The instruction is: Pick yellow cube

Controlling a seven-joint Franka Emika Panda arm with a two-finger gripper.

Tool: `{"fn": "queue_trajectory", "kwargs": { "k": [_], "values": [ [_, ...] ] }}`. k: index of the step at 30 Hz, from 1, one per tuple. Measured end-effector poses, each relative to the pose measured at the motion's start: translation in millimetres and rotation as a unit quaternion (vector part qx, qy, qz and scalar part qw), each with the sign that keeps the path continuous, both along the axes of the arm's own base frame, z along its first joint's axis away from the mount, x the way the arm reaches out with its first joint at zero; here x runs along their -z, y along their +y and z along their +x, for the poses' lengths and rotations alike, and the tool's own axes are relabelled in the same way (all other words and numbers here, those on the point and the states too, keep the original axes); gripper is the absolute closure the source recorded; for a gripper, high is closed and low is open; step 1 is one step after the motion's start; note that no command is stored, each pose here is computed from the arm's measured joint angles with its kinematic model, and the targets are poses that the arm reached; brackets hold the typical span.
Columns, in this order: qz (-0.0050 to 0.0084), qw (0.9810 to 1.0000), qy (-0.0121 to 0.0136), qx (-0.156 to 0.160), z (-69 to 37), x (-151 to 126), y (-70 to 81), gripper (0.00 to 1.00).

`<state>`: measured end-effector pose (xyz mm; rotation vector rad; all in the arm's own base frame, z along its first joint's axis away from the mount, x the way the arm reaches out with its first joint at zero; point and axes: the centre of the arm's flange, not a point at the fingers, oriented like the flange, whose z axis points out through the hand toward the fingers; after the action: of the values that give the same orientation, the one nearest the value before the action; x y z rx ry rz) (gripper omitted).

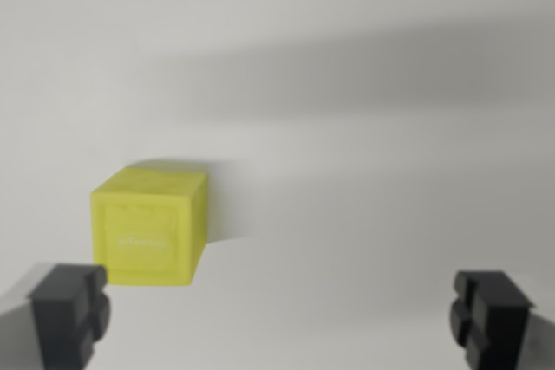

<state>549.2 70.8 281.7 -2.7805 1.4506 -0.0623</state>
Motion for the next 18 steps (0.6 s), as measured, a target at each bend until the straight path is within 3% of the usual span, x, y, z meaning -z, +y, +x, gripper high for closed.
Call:
{"fn": "queue_trajectory", "kwargs": {
  "k": [18],
  "values": [
    [0.0017, 1.0, 0.0047, 0.005, -7.5, 30, 21.3, 0.0]
  ]
}}
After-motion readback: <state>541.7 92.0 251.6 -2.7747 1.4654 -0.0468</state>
